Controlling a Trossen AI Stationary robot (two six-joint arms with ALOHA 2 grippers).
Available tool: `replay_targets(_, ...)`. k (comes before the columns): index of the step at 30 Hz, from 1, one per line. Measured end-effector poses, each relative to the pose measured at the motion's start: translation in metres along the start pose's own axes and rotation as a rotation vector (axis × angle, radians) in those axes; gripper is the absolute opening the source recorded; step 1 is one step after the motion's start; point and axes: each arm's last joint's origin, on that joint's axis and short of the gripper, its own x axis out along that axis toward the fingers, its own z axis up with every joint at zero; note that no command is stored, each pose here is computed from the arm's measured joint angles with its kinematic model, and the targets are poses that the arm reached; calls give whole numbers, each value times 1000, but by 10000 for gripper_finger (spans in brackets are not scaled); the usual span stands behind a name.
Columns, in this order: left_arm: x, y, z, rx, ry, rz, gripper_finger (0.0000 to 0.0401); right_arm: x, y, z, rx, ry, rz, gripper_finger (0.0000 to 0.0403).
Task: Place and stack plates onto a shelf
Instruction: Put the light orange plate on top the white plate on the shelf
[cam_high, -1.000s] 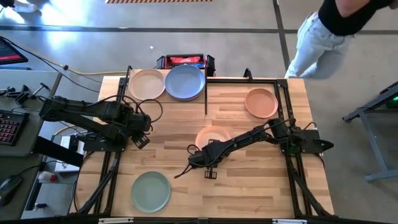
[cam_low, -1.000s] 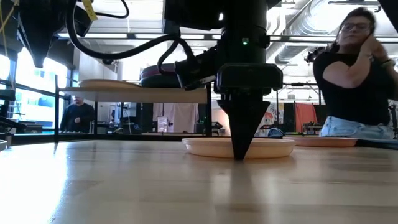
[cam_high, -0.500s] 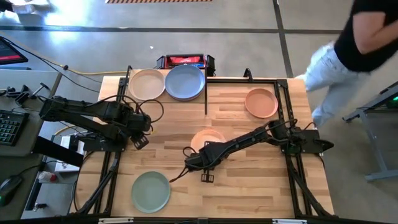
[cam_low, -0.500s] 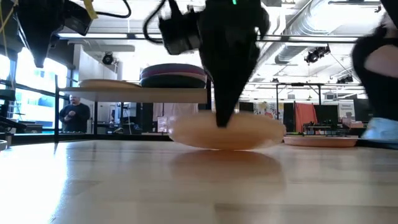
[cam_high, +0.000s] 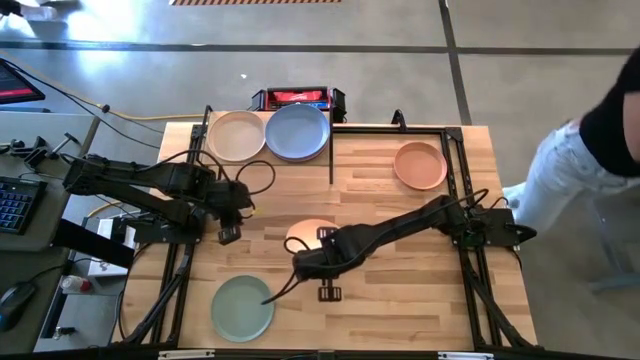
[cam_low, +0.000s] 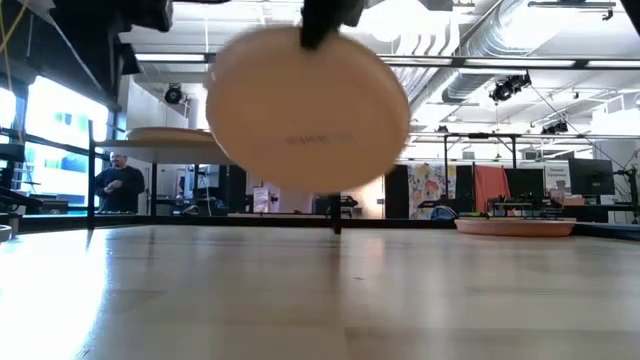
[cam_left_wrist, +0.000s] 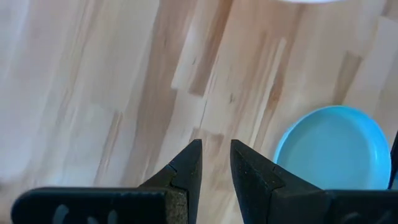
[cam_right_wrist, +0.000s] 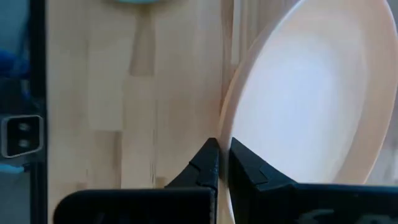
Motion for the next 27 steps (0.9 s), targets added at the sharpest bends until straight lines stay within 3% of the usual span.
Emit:
replay_targets(6, 0, -2, 5, 168, -54, -20, 74, -27, 1, 8, -75, -75, 33, 0)
replay_targets(14, 0, -4, 8, 436, -85, -18, 74, -34, 2, 5, -89, -69, 68, 0)
replay_targets(27, 14, -11, 25, 554, -141, -17, 74, -34, -1, 5, -183, -57, 78, 0)
